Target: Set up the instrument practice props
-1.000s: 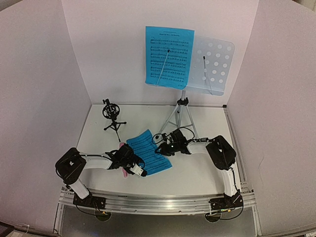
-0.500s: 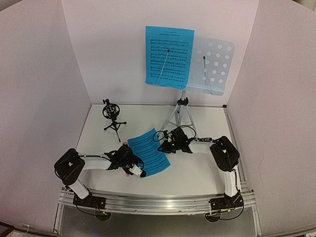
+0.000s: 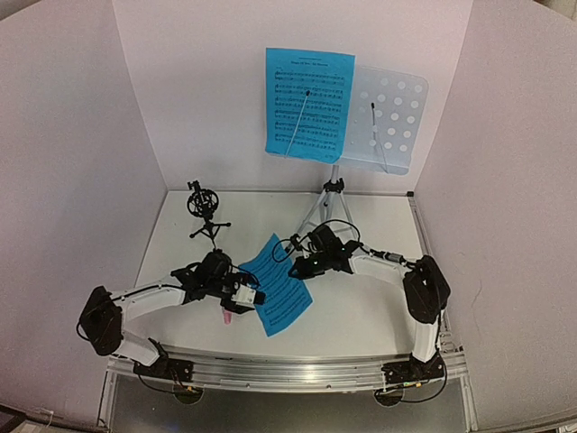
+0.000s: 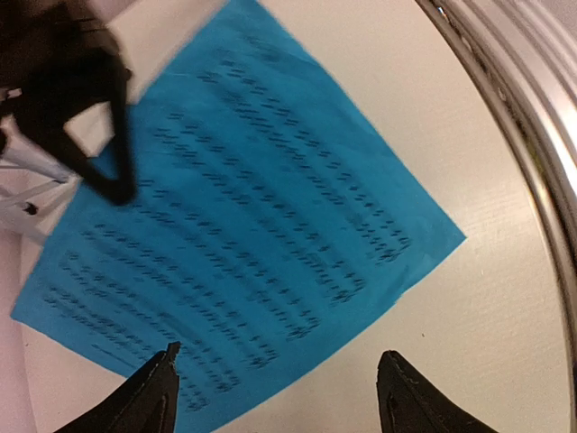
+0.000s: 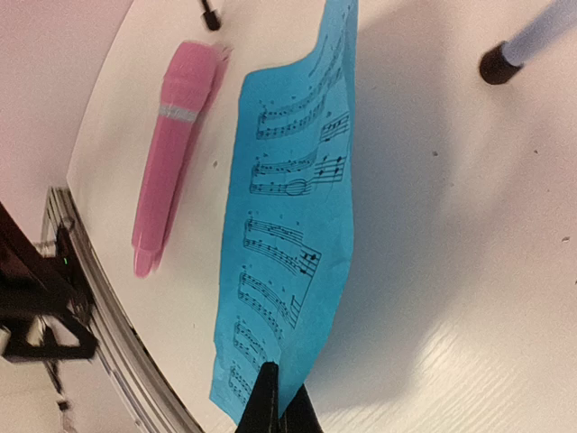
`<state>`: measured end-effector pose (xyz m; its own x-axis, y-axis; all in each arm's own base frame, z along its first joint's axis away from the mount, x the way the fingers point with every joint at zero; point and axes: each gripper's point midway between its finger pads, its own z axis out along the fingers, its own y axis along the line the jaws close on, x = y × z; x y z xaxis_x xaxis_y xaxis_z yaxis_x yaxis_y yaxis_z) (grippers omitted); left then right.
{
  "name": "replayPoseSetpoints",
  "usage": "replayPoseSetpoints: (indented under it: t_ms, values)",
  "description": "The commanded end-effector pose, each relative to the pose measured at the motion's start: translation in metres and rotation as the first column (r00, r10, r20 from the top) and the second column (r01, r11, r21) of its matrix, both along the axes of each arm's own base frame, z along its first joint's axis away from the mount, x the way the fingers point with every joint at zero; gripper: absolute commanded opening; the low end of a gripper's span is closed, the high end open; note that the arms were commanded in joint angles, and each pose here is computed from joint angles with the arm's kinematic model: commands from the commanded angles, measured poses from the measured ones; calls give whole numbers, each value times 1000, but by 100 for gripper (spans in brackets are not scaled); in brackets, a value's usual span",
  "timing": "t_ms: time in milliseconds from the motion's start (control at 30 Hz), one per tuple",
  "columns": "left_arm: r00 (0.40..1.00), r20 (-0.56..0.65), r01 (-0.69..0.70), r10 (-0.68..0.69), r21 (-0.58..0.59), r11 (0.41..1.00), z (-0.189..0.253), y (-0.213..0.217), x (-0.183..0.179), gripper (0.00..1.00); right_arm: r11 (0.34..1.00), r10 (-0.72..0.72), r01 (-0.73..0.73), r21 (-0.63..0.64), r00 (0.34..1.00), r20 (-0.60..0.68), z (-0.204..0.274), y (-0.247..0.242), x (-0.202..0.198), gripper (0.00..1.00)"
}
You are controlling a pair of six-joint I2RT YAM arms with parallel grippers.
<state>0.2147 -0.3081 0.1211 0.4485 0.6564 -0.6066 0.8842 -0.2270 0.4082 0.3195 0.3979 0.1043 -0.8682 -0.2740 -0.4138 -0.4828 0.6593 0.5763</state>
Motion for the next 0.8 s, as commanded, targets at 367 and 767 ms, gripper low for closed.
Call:
replayPoseSetpoints:
  t_ms: [367, 767]
  values:
    - [880, -362, -444, 308, -400, 802, 146, 31, 52, 94, 843, 525, -383, -377, 740, 421, 149, -28, -107, 0]
    - [884, -440, -354, 154, -419, 836, 182, 12, 39, 83, 829, 560, -415, -375, 622, 547, 207, -25, -120, 0]
